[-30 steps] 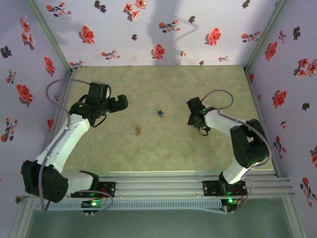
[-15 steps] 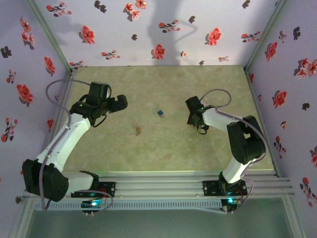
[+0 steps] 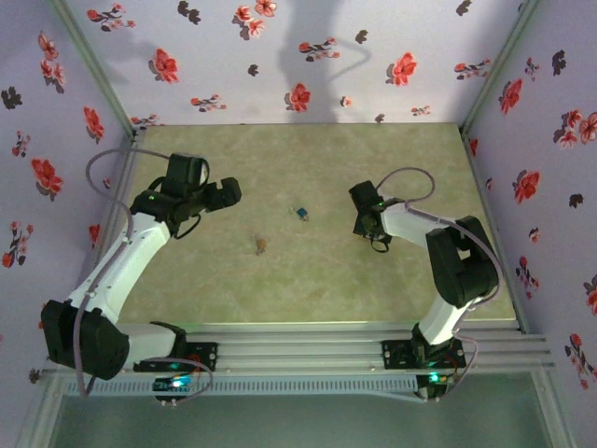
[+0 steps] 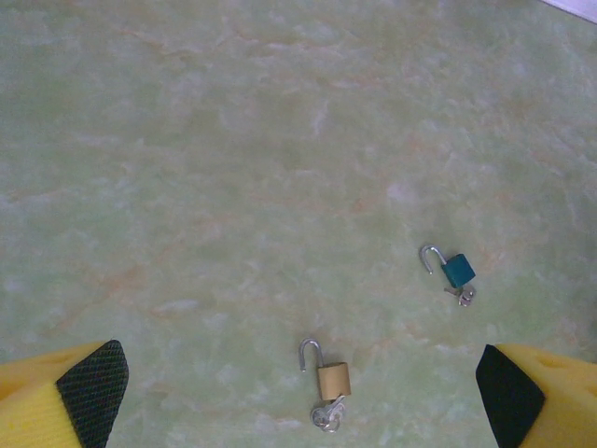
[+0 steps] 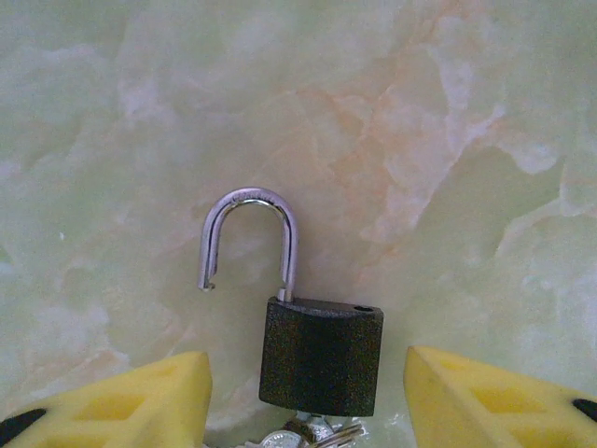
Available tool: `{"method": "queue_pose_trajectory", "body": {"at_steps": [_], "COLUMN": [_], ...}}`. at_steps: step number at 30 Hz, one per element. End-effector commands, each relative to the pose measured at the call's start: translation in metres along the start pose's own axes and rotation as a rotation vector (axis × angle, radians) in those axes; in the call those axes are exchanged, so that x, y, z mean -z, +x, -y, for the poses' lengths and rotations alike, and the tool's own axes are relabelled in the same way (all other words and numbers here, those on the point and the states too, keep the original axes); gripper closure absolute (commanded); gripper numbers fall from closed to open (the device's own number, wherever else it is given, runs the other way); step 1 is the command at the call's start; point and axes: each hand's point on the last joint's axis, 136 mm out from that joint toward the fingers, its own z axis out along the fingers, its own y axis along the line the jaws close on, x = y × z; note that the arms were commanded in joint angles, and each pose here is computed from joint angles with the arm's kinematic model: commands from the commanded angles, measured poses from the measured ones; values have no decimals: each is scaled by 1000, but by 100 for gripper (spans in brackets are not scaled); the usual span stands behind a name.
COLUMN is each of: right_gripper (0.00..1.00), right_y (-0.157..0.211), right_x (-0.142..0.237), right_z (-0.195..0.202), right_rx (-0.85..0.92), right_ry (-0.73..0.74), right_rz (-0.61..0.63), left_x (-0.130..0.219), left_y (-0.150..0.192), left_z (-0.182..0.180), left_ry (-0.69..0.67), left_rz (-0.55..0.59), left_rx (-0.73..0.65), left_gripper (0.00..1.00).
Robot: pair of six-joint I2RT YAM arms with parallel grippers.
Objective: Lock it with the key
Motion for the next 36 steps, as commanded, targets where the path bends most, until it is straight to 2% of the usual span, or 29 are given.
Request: {"method": "queue_pose_trajectory", "body": {"at_steps": [1,36], "right_gripper": [44,55], "right_y": [0,6], "right_x": [-7,-25], "right_z": [1,8], "right_rx": [4,-21], "right_ry": [7,-19], "right_rz": [-8,-53], "left_x": [7,3], "left_y": [-7,-5], "left_z": [2,0], "left_ry": [7,-7], "left_rz": [11,-1], "left_rx": [-18,-34], "left_gripper": [0,0]}}
